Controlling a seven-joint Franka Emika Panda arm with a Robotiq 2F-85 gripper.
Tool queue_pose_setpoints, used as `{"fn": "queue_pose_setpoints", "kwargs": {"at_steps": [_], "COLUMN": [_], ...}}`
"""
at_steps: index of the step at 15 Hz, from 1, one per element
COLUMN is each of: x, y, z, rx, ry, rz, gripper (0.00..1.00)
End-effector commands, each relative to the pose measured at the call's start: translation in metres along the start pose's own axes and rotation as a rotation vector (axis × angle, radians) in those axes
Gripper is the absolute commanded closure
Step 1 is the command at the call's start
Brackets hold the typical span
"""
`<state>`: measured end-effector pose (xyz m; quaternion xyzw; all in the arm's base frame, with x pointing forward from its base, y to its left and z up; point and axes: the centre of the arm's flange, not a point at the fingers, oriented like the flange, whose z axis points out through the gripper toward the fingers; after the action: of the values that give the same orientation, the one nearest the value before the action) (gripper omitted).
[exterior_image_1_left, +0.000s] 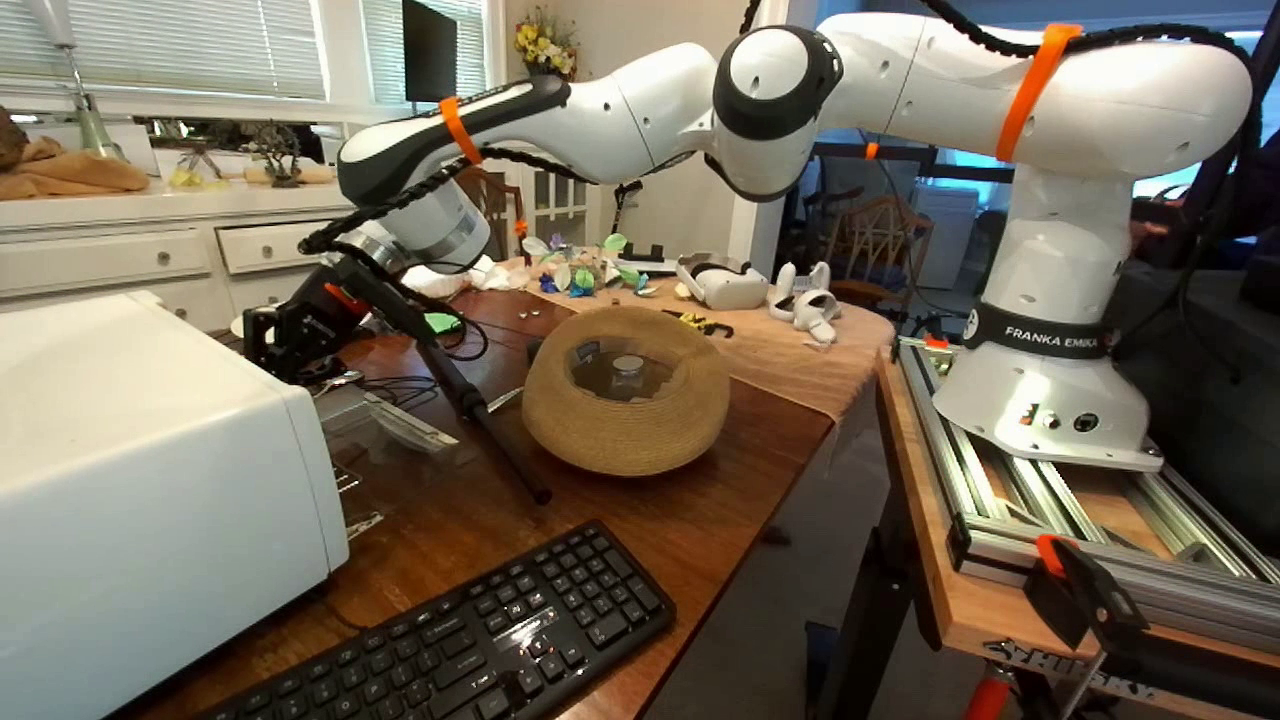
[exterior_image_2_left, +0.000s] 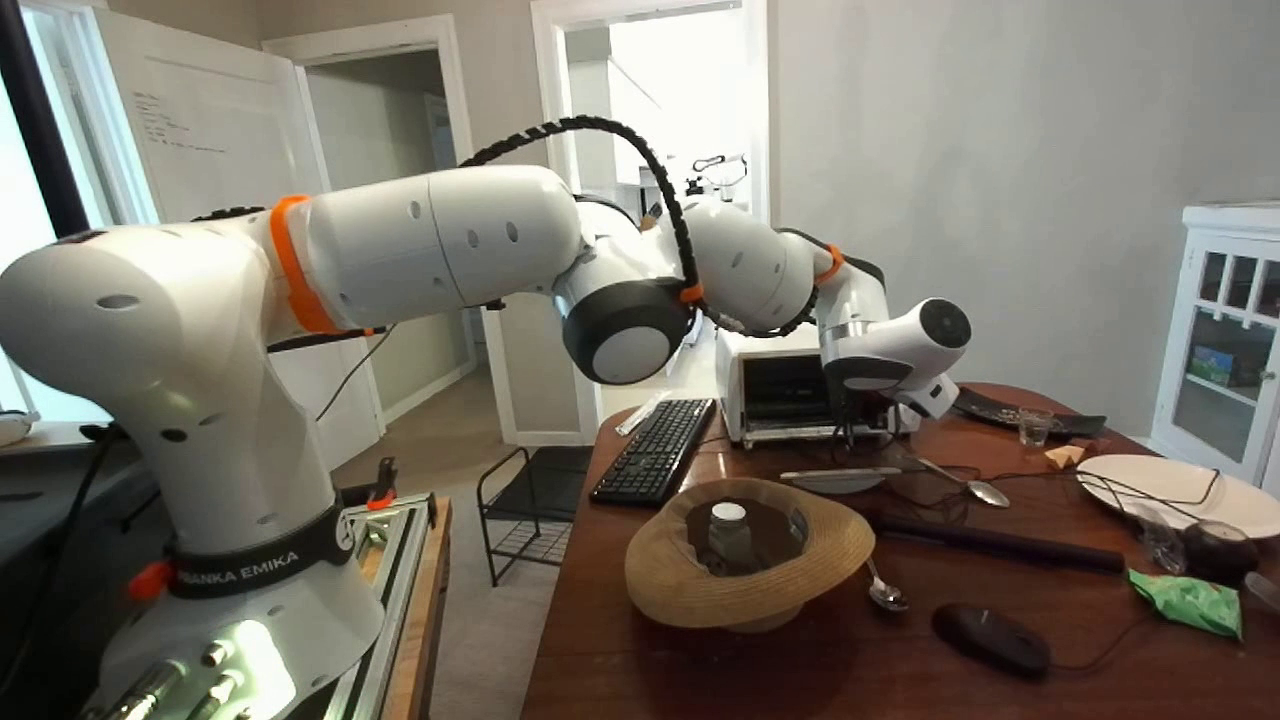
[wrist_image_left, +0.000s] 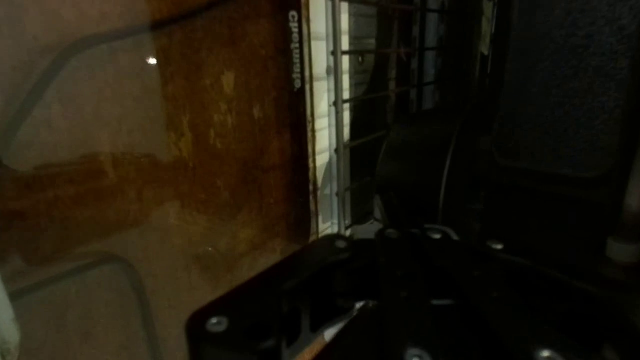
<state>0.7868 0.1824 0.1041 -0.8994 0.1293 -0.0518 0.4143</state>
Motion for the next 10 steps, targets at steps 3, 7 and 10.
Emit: {"fn": "queue_pose_setpoints", "kwargs": {"at_steps": [3, 7, 10], "x": [0.019, 0.015, 0.013], "y": [-0.004, -0.008, -0.013], "z": [0.036, 0.044, 0.048], "rx": [0.039, 0.069, 0.117], "ry": [-0.034, -0.049, -0.055], "rz": [-0.014, -0.021, -0.038], "gripper": [1.0, 1.0, 1.0]}}
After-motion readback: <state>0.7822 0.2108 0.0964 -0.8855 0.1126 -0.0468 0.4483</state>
